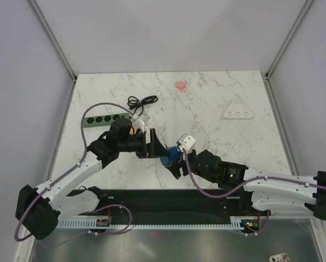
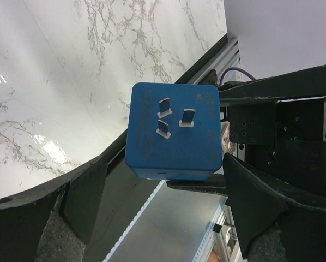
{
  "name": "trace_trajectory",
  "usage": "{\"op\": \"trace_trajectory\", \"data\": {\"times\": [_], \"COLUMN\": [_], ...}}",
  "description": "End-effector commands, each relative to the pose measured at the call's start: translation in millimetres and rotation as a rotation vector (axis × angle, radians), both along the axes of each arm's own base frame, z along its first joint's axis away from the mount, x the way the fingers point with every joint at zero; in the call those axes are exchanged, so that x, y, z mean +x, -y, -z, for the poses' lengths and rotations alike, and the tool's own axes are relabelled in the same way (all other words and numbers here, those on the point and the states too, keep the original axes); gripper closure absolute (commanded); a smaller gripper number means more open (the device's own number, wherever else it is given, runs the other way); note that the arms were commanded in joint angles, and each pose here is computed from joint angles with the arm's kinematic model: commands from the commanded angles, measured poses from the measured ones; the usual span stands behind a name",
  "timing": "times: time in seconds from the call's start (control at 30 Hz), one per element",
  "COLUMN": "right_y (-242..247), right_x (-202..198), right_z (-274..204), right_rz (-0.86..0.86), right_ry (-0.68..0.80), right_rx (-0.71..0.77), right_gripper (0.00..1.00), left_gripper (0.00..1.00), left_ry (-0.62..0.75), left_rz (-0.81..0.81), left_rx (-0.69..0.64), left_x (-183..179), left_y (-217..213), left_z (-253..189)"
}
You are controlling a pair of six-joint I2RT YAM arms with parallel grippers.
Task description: Insert the plug
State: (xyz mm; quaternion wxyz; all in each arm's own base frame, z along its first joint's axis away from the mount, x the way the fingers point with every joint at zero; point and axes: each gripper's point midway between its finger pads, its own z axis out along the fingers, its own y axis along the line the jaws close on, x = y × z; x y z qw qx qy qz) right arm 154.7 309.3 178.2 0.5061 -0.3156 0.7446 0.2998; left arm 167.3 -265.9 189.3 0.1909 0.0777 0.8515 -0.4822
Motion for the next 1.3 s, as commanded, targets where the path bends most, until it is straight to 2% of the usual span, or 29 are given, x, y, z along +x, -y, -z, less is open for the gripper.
{"op": "trace_trajectory", "data": {"times": [0.0, 0.1, 0.13, 0.2, 0.23, 0.3, 0.33, 0.37, 0.6, 0.9, 1.03, 1.2, 1.27], "right_y": [-15.5, -15.9, -16.2, -16.4, -15.4, -10.4, -7.6, -2.5, 29.6, 30.9, 27.1, 18.3, 14.7], "right_x": [4.0, 4.3, 4.2, 4.5, 5.7, 10.2, 12.0, 14.4, 28.8, 24.6, 24.2, 25.0, 25.0], "right_z": [-49.7, -52.9, -53.7, -54.4, -54.2, -53.1, -54.1, -55.2, -68.9, -87.2, -86.3, -79.8, -78.0], "right_rz": [-0.01, -0.009, -0.008, -0.003, 0.005, 0.05, 0.072, 0.105, 0.276, 0.243, 0.231, 0.215, 0.206], "right_ry": [0.066, 0.067, 0.065, 0.06, 0.059, 0.05, 0.048, 0.04, 0.046, 0.08, 0.088, 0.084, 0.087], "right_rx": [0.134, 0.15, 0.153, 0.157, 0.158, 0.169, 0.178, 0.197, 0.311, 0.381, 0.39, 0.368, 0.352], "right_gripper": [0.39, 0.37, 0.35, 0.27, 0.24, 0.05, 0.02, 0.02, 0.02, 0.04, 0.13, 0.19, 0.26], "left_gripper": [0.09, 0.21, 0.37, 0.57, 0.71, 0.85, 0.98, 0.98, 0.98, 0.98, 0.98, 0.98, 0.98], "left_ry": [0.001, -0.019, -0.032, -0.055, -0.074, -0.145, -0.135, -0.187, -0.285, -0.348, -0.348, -0.38, -0.398], "left_rz": [0.024, 0.021, 0.021, 0.023, 0.026, 0.053, 0.067, 0.069, -0.005, -0.116, -0.166, -0.195, -0.198], "left_rx": [-0.061, -0.056, -0.056, -0.09, -0.107, -0.176, -0.228, -0.27, -0.445, -0.528, -0.52, -0.528, -0.533], "left_x": [0.9, 3.3, 4.1, 4.9, 4.5, -1.9, -1.5, -5.6, -4.8, 1.6, 3.8, 4.6, 4.7], "left_y": [8.6, 10.4, 12.0, 17.1, 19.7, 27.0, 31.2, 33.3, 34.5, 28.3, 23.5, 21.8, 21.9], "left_z": [-9.7, -5.6, -3.5, -6.6, -7.6, -16.0, -23.2, -30.9, -70.4, -92.5, -88.0, -80.5, -76.9]}}
